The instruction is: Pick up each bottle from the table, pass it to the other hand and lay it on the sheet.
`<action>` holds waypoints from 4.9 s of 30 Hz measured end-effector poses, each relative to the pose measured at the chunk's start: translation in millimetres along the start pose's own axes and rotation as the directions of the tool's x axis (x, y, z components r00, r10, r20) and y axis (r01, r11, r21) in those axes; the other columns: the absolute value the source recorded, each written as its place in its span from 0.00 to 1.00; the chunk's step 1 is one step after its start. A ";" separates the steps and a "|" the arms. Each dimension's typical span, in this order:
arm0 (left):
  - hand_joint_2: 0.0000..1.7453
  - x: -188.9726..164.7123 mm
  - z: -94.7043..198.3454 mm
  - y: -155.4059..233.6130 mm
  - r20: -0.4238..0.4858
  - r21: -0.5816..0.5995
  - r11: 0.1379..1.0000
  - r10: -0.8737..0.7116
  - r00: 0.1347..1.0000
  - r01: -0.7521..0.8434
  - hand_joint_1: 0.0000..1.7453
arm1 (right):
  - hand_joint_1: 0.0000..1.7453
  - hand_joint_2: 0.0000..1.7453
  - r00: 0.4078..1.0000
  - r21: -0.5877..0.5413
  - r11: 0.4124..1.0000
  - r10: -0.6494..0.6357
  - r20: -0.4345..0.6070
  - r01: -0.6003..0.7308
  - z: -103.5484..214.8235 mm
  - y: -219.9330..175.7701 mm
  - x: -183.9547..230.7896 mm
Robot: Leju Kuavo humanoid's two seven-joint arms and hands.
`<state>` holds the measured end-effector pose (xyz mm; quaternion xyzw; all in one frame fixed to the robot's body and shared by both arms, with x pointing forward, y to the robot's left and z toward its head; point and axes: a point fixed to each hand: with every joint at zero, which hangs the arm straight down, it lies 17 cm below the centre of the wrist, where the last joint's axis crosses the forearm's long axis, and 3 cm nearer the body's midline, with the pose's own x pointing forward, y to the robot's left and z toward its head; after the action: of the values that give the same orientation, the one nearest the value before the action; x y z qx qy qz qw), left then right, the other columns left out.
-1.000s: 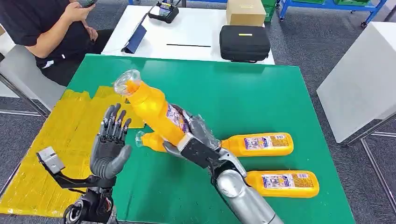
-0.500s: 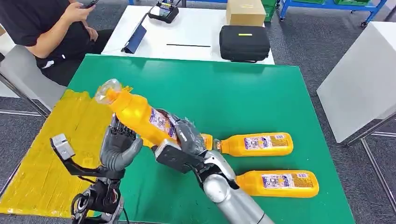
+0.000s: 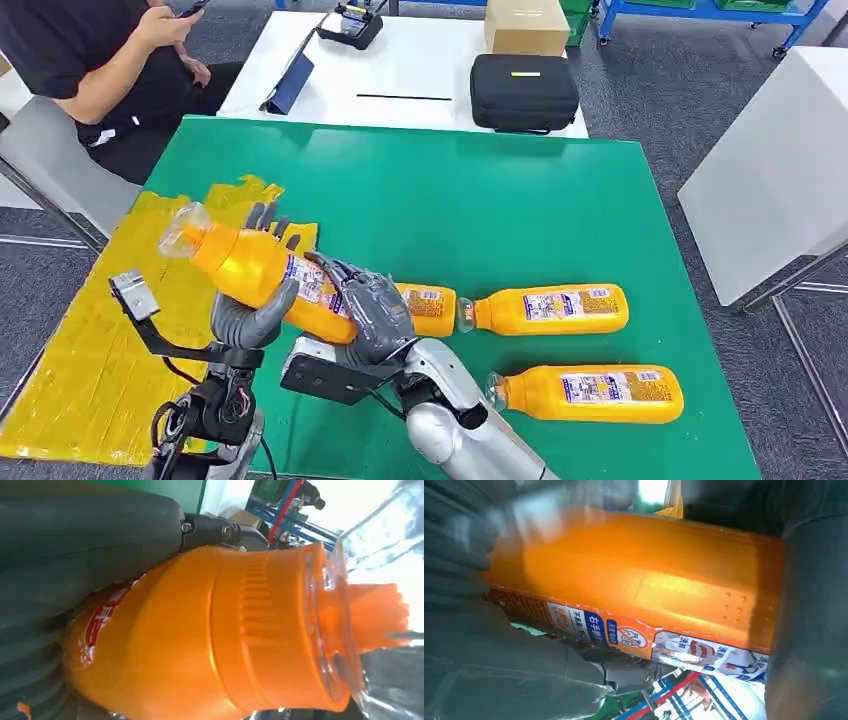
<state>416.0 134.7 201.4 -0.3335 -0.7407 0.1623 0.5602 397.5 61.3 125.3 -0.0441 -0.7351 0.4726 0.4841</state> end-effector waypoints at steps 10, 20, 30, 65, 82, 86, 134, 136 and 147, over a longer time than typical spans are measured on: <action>1.00 0.3 13.2 22.8 -0.001 0.074 0.997 -0.004 1.000 0.004 1.00 | 1.00 1.00 0.998 0.058 0.997 0.051 0.029 -0.053 -4.7 20.3 13.9; 1.00 3.5 19.5 30.7 0.005 0.098 0.995 -0.010 1.000 0.009 1.00 | 1.00 1.00 0.998 0.077 0.996 0.050 0.036 -0.052 -6.2 26.1 17.7; 1.00 10.3 28.4 35.3 0.021 0.118 0.992 -0.057 0.998 0.054 1.00 | 0.00 1.00 1.000 0.044 0.999 -0.016 0.019 0.015 2.6 22.7 10.3; 1.00 -27.1 74.1 134.9 -0.054 0.027 -0.410 -0.911 -0.409 0.911 1.00 | 0.00 0.00 0.981 -0.168 0.970 -0.186 -0.050 0.176 77.8 -25.4 -33.3; 1.00 -124.3 118.1 170.9 0.149 -0.265 -0.640 -0.766 -0.625 0.721 0.91 | 0.00 0.00 0.979 -0.134 0.971 -0.204 -0.015 0.200 73.0 -24.6 -25.8; 1.00 -123.1 116.8 181.5 0.133 -0.276 -0.665 -0.742 -0.657 0.694 0.91 | 0.00 0.00 0.980 -0.118 0.973 -0.198 -0.003 0.197 67.6 -24.3 -22.2; 0.00 91.1 52.2 83.0 0.138 0.505 0.383 -0.920 0.366 0.773 0.00 | 0.00 1.00 0.881 0.073 0.993 0.119 -0.458 -0.097 91.1 5.3 -185.3; 0.00 91.2 51.2 76.5 0.156 0.499 0.403 -0.912 0.378 0.767 0.00 | 0.00 1.00 0.876 0.084 0.992 0.125 -0.466 -0.096 92.2 7.7 -190.1; 0.00 85.1 38.7 53.4 0.220 0.440 0.518 -0.854 0.471 0.734 0.00 | 0.00 1.00 0.853 0.099 0.988 0.153 -0.499 -0.120 87.1 1.1 -207.9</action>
<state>383.6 236.0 217.6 0.1804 -0.8771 0.0506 0.4423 441.1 -103.5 -22.1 -0.2027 -0.5623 0.5010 0.6259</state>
